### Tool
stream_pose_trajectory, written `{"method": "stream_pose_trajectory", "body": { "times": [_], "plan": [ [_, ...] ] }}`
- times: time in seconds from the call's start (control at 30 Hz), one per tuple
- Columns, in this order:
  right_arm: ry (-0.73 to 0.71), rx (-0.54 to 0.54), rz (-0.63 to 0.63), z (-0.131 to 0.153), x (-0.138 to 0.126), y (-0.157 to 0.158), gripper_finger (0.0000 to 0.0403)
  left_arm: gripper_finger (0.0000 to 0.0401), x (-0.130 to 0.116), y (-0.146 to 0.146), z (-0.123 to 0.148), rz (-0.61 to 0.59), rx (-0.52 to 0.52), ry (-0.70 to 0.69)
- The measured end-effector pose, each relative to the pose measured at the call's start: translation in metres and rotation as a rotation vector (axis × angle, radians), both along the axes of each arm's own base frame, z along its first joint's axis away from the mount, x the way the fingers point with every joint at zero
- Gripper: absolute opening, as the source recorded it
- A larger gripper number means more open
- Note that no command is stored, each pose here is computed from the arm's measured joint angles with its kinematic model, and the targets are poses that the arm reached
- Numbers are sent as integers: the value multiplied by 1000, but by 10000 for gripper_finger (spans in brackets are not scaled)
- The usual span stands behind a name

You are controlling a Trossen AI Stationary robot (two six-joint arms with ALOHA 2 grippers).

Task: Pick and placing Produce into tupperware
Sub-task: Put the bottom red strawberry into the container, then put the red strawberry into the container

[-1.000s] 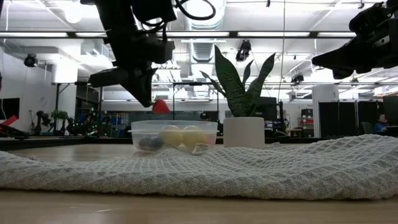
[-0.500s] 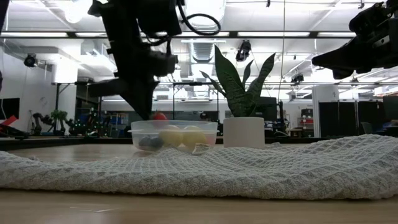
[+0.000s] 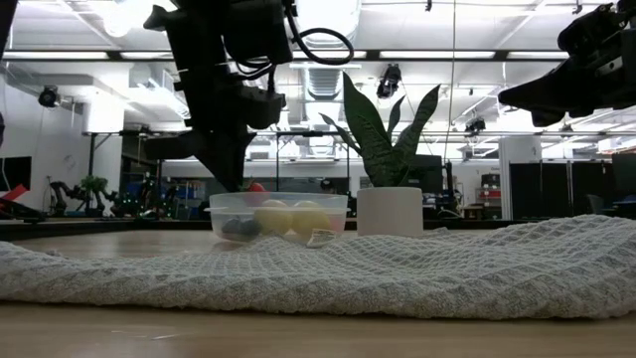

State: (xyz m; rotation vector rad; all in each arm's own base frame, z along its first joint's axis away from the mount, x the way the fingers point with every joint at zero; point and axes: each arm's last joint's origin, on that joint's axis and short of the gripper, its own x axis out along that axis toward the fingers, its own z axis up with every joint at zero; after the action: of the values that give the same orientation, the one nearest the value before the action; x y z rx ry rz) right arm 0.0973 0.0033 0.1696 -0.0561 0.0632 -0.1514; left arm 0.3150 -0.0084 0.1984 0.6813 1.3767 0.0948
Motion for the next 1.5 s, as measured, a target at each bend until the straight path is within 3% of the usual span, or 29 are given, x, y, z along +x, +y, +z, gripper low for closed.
{"method": "stream_pose_trajectory", "body": {
  "times": [1.13, 1.5],
  "plan": [
    [0, 0, 0, 0, 0, 0, 9, 3, 0, -1, 0, -8, -35, 1],
    [0, 0, 0, 0, 0, 0, 9, 113, 2, -1, 2, -7, -32, -13]
  ]
}}
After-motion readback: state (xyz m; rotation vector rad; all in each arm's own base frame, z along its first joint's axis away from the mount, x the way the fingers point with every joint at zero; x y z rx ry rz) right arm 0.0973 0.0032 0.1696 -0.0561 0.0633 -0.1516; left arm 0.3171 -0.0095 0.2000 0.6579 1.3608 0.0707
